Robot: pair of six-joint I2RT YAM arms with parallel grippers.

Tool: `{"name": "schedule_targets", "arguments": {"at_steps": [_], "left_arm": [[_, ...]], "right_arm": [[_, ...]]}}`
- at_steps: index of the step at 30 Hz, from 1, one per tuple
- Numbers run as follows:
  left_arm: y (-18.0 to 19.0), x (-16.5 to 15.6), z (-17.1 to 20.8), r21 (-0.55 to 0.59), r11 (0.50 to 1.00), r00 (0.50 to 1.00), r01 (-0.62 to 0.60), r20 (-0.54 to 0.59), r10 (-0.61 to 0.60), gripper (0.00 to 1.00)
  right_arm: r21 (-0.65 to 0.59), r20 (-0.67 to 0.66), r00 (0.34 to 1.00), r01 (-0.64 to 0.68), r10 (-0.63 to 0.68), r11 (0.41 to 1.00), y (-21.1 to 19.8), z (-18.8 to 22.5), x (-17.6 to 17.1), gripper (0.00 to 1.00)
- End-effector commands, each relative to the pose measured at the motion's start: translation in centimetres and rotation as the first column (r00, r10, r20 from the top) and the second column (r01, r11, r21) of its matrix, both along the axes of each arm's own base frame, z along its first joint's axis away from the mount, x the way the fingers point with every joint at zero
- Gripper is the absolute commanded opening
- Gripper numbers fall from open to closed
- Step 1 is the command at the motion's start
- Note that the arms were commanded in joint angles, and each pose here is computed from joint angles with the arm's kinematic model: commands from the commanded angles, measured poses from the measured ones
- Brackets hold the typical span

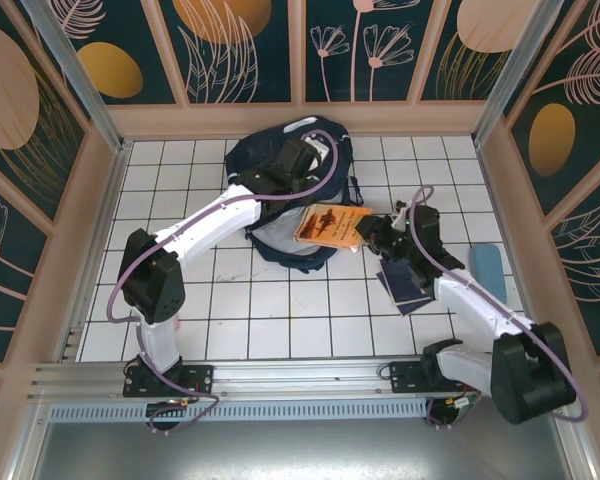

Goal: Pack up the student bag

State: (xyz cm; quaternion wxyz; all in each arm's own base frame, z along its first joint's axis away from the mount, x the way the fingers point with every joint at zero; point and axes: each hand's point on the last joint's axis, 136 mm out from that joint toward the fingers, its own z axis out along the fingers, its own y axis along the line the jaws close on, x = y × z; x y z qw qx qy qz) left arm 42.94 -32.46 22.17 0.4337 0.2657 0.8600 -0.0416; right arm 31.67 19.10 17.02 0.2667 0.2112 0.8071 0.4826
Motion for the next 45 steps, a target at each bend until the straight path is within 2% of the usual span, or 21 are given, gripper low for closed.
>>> {"name": "schedule_targets", "arguments": {"at_steps": [1,10,15,21,25,28,29,30,32,33,37,42,45], "left_arm": [[-2.0,1.1,8.2,-0.205,0.979,0.987,0.012,0.161,0.021,0.00],[-2.3,1.4,10.3,-0.274,0.962,0.985,-0.009,0.165,0.056,0.00],[-2.5,1.4,10.2,-0.282,0.959,0.988,-0.010,0.145,0.053,0.00],[-2.7,1.0,10.1,-0.296,0.955,0.991,-0.001,0.124,0.039,0.00],[-2.9,1.1,10.0,-0.303,0.953,0.992,-0.003,0.119,0.041,0.00],[-2.9,1.1,10.1,-0.302,0.953,0.992,-0.004,0.118,0.042,0.00],[-2.9,1.1,10.1,-0.302,0.953,0.992,-0.007,0.119,0.044,0.00],[-2.8,1.1,10.1,-0.302,0.953,0.992,-0.008,0.118,0.046,0.00],[-2.5,1.3,10.1,-0.300,0.953,0.991,-0.030,0.117,0.067,0.00],[-2.3,1.4,10.1,-0.306,0.951,0.990,-0.048,0.114,0.086,0.00],[-1.9,1.8,9.9,-0.317,0.943,0.986,-0.102,0.092,0.137,0.00],[-1.8,2.4,9.7,-0.318,0.940,0.982,-0.122,0.100,0.161,0.00],[-1.7,2.6,9.5,-0.311,0.941,0.979,-0.133,0.104,0.173,0.00]], "right_arm": [[0.088,0.186,0.977,0.090,-0.105,0.992,1.2,5.2,4.2,0.17],[0.151,0.305,0.886,0.317,-0.349,0.936,2.7,5.8,11.1,0.17],[0.215,0.341,0.861,0.319,-0.377,0.923,5.7,5.6,14.3,0.17],[0.191,0.298,0.849,0.395,-0.436,0.899,8.1,2.8,17.3,0.18],[0.218,0.246,0.806,0.495,-0.538,0.841,8.2,0.6,18.8,0.20],[0.257,0.192,0.801,0.517,-0.567,0.817,8.8,-0.8,19.7,0.24],[0.257,0.177,0.807,0.515,-0.563,0.818,9.0,-1.2,19.8,0.26],[0.256,0.163,0.817,0.507,-0.554,0.823,9.3,-1.4,20.0,0.34],[0.237,0.124,0.843,0.488,-0.524,0.840,9.6,-2.1,19.6,0.58],[0.230,0.092,0.853,0.484,-0.513,0.845,9.5,-2.5,19.2,0.64],[0.271,0.014,0.883,0.448,-0.469,0.852,7.8,-3.0,16.8,0.75],[0.273,-0.086,0.921,0.389,-0.380,0.880,7.2,-3.2,12.9,0.76],[0.232,-0.137,0.931,0.361,-0.337,0.903,6.0,-3.2,11.2,0.76]]}}
